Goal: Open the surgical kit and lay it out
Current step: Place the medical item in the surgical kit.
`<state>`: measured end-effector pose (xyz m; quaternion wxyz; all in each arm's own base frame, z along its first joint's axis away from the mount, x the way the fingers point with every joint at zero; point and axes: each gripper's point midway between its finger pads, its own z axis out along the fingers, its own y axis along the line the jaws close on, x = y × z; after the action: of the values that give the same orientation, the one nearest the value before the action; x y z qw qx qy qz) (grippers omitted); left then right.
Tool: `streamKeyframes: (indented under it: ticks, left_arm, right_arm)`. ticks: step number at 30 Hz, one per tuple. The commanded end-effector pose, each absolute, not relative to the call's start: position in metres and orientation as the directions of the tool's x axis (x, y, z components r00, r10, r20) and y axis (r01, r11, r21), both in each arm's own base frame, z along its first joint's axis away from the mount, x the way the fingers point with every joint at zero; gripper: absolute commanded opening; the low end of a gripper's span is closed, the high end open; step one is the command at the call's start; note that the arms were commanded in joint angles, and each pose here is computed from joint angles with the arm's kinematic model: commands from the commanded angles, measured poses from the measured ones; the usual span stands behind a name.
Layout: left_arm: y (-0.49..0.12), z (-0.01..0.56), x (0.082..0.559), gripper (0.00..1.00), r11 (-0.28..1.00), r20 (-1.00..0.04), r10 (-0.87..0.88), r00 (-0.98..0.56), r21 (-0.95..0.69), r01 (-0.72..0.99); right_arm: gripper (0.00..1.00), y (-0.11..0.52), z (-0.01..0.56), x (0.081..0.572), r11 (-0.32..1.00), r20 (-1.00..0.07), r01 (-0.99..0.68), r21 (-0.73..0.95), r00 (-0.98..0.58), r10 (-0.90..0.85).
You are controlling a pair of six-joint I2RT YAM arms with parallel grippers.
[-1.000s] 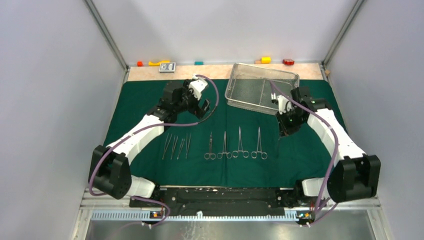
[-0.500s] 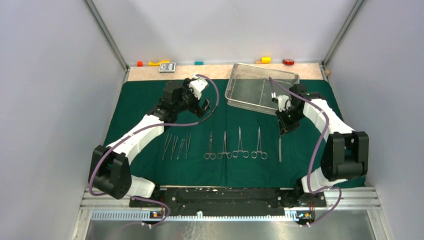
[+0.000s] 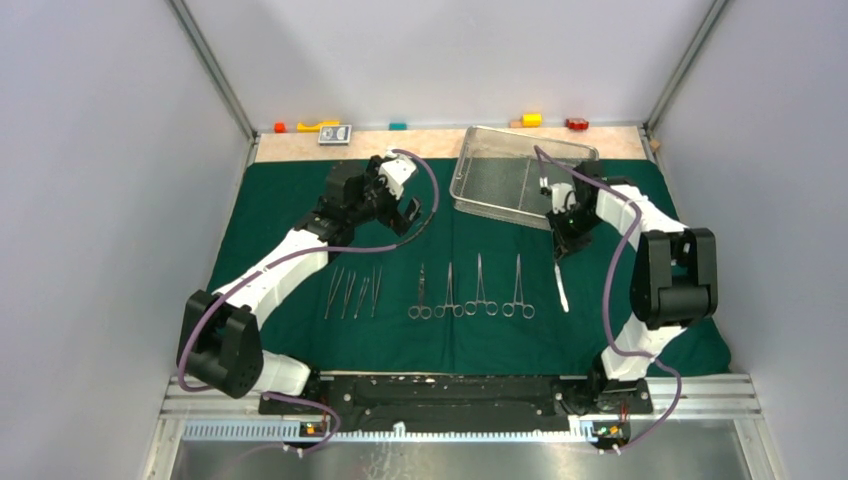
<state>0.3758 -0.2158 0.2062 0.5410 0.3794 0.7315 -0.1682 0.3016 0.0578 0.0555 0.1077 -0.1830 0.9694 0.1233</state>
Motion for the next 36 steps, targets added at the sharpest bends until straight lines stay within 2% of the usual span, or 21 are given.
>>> streamKeyframes:
  ticks: [1,36]
  left_arm:
    - [-0.221,0.215,0.379,0.99,0.639,-0.932,0.355,-0.077,0.182,0.747]
    - [-0.226,0.215,0.367,0.99,0.609,-0.938,0.337,-0.077,0.155,0.778]
  right_arm:
    - [0.0,0.055,0.064,0.331,0.919,-0.322,-0.349,0.186,-0.905,-0.278]
    - [0.0,0.033,0.045,0.321,0.954,-0.3,-0.212,0.21,-0.943,-0.143]
